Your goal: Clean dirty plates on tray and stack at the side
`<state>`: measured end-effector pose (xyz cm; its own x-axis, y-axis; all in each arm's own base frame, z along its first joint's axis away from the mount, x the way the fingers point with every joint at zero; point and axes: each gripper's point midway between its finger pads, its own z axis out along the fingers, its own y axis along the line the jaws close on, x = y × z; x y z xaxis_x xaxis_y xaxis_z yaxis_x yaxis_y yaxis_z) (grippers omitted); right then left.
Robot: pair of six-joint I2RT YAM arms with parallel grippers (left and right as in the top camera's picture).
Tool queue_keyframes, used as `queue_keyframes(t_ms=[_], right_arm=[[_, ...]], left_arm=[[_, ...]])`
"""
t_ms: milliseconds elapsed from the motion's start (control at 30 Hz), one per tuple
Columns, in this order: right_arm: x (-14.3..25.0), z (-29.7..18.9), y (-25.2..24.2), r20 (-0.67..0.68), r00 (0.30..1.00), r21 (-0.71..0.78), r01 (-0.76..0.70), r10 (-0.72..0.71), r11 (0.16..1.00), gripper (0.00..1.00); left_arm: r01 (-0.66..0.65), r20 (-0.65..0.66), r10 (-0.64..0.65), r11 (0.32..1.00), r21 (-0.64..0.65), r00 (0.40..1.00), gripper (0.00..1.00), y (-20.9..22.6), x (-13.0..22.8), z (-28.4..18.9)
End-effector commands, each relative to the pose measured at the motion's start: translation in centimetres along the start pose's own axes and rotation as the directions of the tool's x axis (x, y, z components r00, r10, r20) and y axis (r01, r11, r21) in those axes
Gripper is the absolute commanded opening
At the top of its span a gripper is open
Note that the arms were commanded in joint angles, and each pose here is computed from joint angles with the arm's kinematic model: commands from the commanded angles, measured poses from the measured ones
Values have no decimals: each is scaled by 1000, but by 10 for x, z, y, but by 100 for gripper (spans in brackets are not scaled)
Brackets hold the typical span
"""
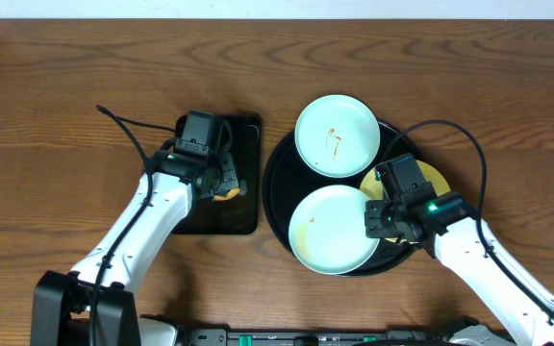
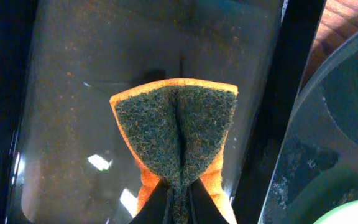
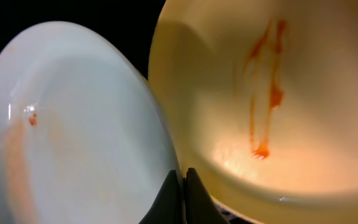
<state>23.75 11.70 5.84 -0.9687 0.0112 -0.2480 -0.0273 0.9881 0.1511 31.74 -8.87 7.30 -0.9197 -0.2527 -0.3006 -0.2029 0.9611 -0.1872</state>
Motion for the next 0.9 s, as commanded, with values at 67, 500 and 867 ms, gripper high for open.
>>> queue_keyframes(t_ms=[67, 500, 867], right_arm=[[14, 18, 8, -71, 994, -35, -89, 86, 995, 1], [-11, 33, 26, -1, 999, -115, -37, 37, 993, 1], [5, 22, 6, -35, 999, -19, -40, 39, 999, 1]], left_arm=[[-13, 1, 13, 1000, -1, 1000, 7, 1, -1, 0], [-13, 0, 13, 1000, -1, 1000, 8, 1, -1, 0], [-13, -1, 13, 1000, -2, 1000, 7, 1, -1, 0]])
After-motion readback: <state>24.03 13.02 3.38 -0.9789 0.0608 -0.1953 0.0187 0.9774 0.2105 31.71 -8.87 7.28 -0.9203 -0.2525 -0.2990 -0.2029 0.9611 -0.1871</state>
